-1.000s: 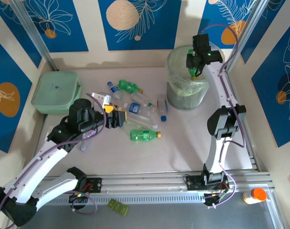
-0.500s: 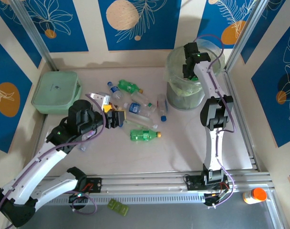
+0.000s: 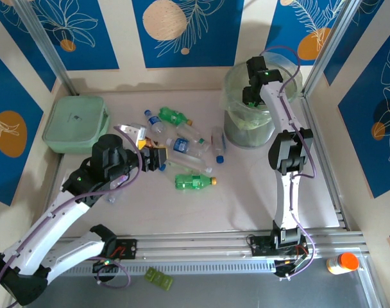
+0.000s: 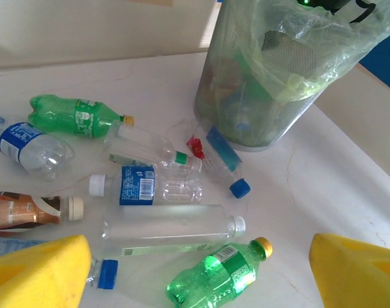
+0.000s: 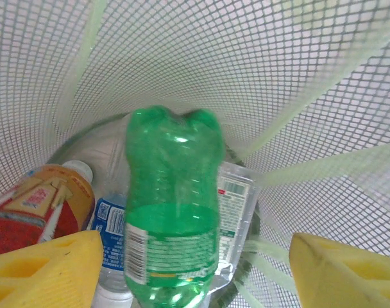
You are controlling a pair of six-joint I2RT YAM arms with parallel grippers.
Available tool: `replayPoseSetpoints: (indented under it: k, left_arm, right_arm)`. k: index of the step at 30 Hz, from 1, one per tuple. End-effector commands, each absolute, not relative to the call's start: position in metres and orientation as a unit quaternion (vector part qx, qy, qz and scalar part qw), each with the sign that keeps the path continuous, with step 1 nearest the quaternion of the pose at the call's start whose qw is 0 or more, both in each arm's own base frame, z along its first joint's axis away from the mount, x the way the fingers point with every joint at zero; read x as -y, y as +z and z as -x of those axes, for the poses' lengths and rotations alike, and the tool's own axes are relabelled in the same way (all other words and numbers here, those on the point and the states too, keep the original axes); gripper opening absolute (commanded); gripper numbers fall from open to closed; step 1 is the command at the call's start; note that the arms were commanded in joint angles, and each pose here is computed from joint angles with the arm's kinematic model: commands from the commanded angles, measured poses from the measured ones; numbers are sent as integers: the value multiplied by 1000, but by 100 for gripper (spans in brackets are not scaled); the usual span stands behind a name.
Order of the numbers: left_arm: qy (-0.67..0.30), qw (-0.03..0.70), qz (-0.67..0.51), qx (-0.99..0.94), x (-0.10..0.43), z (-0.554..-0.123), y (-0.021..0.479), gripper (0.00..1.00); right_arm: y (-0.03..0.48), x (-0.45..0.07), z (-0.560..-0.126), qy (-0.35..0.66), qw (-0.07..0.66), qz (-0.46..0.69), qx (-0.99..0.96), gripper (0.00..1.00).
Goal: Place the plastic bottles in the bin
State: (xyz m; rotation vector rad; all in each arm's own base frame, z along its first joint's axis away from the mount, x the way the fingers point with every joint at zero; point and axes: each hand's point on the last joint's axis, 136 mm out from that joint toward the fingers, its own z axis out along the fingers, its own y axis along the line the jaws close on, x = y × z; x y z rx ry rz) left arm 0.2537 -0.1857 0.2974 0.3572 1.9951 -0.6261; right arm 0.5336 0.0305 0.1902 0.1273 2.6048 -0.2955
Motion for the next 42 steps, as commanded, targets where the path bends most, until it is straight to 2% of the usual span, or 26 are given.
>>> replayPoseSetpoints:
  k: [1,12,16,22,28,33,42]
  left_arm:
    - [-245,495,-142,-822,179,-251,300,89]
    - [-270,477,-131,-826,184,-246,305,91]
    - [-295,453,-119,-833,189,-241,305,93]
    - [-291,398,-79,-866,186,-238,276,94]
    - [-293,343,-42,-891,188,-234,235,95]
    - [-307,341,-13,-888,189,-241,216,95]
    - [-347,343,65,-871,175,-263,213,95]
  right_arm:
    - [258,-36,-524,-85,321,-57,-942,77]
    - [345,-62,-474,-38,401,-43,-914,71]
    - [374,-73,-440,-15,445,-33,-895,69]
    - [390,-123,-367,94,482,52,-870,69]
    - [361,-174,-290,177,444,172,-862,67]
    - [314,-218,-232,202,385,283,-855,67]
    - [206,-263,-222,170,245,343,-891,73]
